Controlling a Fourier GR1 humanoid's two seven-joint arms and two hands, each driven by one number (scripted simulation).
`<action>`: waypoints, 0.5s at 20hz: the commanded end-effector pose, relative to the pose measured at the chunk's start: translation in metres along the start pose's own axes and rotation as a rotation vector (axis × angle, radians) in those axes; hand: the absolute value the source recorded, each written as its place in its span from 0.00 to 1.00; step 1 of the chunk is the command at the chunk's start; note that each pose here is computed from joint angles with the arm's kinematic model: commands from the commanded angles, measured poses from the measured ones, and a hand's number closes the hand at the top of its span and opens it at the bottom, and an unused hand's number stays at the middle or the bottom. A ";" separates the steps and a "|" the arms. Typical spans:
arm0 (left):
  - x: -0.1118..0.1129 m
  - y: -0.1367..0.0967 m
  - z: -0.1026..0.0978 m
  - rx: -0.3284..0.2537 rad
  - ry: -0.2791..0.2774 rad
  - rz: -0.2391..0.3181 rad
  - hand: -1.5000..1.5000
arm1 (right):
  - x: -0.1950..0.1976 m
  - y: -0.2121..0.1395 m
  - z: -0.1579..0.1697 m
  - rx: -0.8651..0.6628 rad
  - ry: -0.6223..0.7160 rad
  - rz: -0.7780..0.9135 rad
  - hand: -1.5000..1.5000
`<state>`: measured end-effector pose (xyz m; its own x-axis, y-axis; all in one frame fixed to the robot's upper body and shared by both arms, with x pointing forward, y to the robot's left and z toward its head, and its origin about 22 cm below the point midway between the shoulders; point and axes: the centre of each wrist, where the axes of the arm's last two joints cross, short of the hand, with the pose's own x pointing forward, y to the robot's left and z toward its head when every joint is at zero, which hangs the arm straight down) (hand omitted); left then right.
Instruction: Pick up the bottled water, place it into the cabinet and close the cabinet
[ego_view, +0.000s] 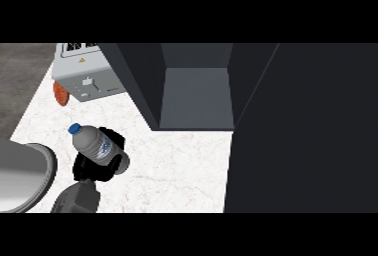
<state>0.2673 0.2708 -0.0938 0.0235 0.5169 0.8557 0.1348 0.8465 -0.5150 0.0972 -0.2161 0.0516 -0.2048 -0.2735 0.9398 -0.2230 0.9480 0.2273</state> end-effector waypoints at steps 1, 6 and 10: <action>0.000 -0.051 -0.025 -0.051 -0.027 -0.017 1.00 | -0.001 0.001 -0.017 -0.007 -0.007 -0.020 0.00; 0.026 -0.088 -0.025 -0.079 -0.042 -0.075 1.00 | -0.024 0.001 0.002 0.019 0.014 -0.026 0.00; 0.027 -0.123 -0.056 -0.075 -0.060 -0.124 1.00 | -0.022 0.002 -0.005 0.025 0.002 -0.018 0.00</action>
<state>0.2964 0.1992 -0.0253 -0.0355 0.4506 0.8920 0.2034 0.8772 -0.4350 0.1079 -0.2079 0.0390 -0.1944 -0.2905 0.9369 -0.2428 0.9397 0.2410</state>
